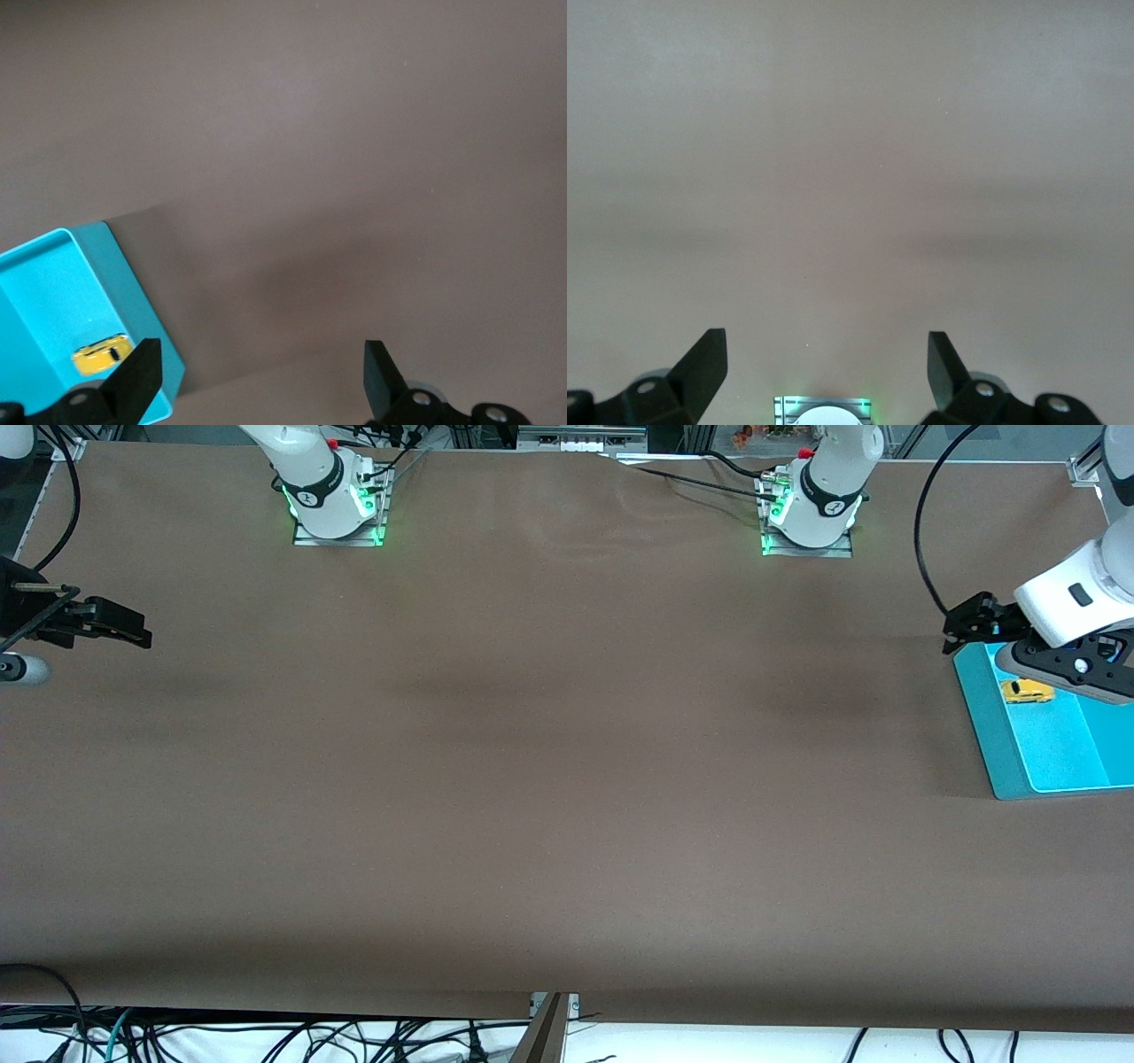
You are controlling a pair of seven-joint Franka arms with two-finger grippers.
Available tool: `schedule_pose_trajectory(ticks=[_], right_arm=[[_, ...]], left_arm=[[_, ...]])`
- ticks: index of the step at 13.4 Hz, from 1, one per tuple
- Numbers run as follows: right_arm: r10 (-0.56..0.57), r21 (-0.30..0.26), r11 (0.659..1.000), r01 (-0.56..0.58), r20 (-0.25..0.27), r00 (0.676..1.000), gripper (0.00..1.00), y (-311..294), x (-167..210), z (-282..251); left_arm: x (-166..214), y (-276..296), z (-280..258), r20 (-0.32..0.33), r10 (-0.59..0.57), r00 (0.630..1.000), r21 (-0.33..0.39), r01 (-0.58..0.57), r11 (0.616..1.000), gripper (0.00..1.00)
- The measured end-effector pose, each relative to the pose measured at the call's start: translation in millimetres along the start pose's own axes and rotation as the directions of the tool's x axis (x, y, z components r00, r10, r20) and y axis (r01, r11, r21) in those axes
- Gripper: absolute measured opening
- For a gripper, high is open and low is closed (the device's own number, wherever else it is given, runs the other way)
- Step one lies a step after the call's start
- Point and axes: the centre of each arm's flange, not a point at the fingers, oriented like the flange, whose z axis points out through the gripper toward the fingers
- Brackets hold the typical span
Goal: Wind and store yellow beetle car
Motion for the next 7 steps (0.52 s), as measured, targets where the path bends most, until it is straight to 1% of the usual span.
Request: schedule_pose_trajectory(ticks=[2,3,5,7], right_arm=[[0.0,0.0,1.0,0.0,0.0,1.0,1.0,0.0,0.0,0.0],[0.0,0.0,1.0,0.0,-0.001,1.0,1.0,0.0,0.1,0.0],[0.0,0.0,1.0,0.0,-0.002,1.0,1.0,0.0,0.2,-0.1],[0.0,0.0,1.0,0.0,-0.003,1.0,1.0,0.0,0.3,-0.2]], left_arm=[[-1.9,14.2,2.3,-0.014,-0.154,0.988,-0.02,0.154,0.988,1.0],[-2.0,18.3,1.4,-0.025,-0.205,0.979,-0.022,0.204,0.979,1.0],[-0.9,17.2,-1.0,-0.046,-0.246,0.968,-0.025,0.245,0.969,1.0],[-1.2,13.0,-0.9,-0.048,-0.26,0.964,-0.028,0.259,0.965,1.0]])
